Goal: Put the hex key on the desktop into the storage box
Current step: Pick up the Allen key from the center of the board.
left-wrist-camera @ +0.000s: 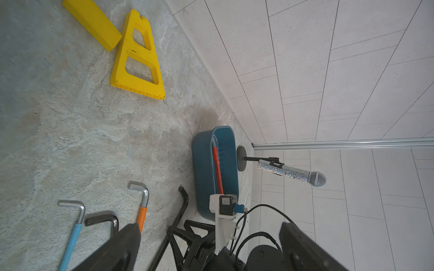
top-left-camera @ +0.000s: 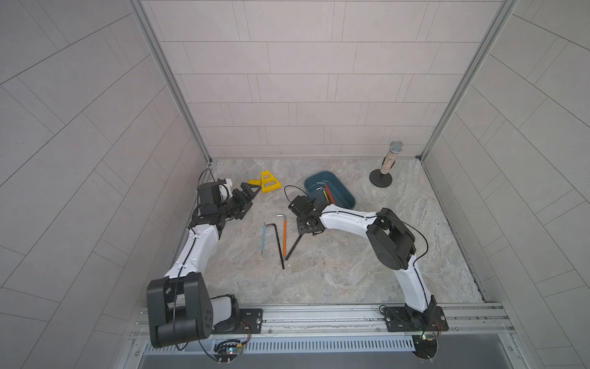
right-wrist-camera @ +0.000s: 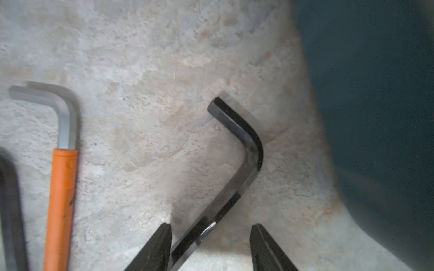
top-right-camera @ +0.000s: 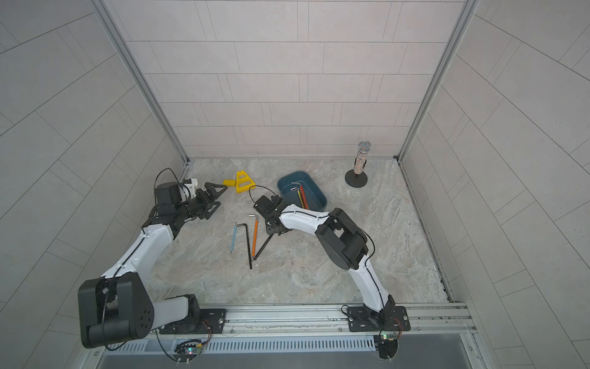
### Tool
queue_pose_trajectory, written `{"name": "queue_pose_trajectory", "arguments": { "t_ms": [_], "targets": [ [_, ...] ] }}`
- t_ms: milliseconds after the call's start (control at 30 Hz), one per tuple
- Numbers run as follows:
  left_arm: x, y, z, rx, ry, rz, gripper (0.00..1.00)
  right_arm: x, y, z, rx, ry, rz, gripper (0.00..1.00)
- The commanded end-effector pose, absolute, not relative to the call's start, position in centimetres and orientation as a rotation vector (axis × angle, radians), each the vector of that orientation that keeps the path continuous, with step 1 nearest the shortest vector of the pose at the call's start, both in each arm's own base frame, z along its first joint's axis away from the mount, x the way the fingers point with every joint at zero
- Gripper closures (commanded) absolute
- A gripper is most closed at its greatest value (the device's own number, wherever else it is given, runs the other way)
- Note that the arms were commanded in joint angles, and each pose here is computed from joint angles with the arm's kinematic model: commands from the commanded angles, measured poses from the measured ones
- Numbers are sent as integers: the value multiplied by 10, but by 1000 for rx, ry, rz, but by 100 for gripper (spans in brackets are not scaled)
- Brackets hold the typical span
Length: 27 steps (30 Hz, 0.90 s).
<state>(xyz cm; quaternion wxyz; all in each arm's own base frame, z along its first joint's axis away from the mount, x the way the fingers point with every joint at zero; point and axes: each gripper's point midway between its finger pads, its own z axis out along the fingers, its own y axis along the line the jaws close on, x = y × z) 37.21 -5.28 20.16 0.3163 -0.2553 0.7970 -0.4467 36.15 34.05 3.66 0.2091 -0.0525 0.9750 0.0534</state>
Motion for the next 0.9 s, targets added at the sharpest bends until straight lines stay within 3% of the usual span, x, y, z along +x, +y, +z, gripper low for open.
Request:
{"name": "queue_pose_trajectory", "arguments": {
  "t_ms": [0,867],
  "targets": [
    [372,-52,203,-652,2084,-1184,0,358,349,63,-77,2698,258,42],
    [372,-53,203,-650,2084,-1185,0,362,336,12,6,2790,154,44]
  ]
}}
